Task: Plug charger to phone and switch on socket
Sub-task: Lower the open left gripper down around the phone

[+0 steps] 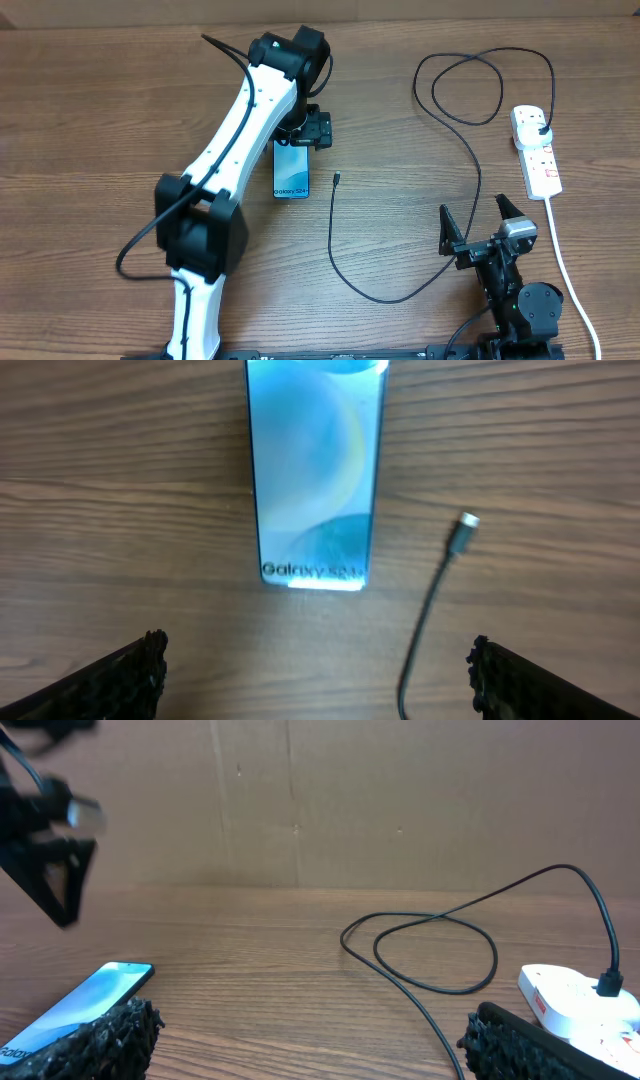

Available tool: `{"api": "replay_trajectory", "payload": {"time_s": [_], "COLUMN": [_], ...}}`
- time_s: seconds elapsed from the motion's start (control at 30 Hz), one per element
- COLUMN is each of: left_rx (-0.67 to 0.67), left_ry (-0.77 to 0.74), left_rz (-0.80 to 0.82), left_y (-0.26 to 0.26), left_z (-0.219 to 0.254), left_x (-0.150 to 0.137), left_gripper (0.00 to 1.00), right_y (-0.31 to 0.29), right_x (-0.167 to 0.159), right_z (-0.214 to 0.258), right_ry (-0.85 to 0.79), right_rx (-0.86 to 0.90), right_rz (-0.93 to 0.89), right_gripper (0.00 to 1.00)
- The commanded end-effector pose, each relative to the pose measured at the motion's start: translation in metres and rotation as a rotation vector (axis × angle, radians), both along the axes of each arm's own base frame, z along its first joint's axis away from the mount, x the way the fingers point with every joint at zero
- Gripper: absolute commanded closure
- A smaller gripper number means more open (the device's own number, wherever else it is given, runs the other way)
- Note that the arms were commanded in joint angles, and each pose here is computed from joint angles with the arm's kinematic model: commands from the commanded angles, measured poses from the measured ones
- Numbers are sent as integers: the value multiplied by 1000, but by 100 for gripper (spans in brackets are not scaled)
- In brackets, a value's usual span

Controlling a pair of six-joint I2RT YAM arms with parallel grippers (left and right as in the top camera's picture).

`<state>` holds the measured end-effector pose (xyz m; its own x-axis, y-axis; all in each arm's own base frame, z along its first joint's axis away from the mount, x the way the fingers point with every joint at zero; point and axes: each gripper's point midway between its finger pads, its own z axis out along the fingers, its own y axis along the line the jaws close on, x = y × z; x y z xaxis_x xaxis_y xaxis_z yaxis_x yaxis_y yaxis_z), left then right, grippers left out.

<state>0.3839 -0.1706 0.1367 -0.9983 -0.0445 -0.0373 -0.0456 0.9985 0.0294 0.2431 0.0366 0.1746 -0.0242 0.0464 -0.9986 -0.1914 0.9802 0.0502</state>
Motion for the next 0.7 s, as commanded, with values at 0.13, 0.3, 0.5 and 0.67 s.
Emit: {"api": "replay_trajectory", "payload": {"time_s": [0.13,0.3,0.5,0.67], "left_rx": [-47,-37,-14,14], "left_ry": [-179,-164,-121,-162], "left_rz": [60,81,89,118], "left_y": [6,2,3,17], "left_z": [72,40,1,-5], "left_x": [-11,0,6,19], "left_gripper": [0,1,0,0], "right_y": [0,0,0,0], "right_x": [0,0,0,0], "right_z": [-2,-2,-2,-2], "right_ry": [-1,-1,-1,-1], "right_rx": [2,2,2,2], "right_rz": [0,0,0,0], "right_gripper": [0,0,0,0]}}
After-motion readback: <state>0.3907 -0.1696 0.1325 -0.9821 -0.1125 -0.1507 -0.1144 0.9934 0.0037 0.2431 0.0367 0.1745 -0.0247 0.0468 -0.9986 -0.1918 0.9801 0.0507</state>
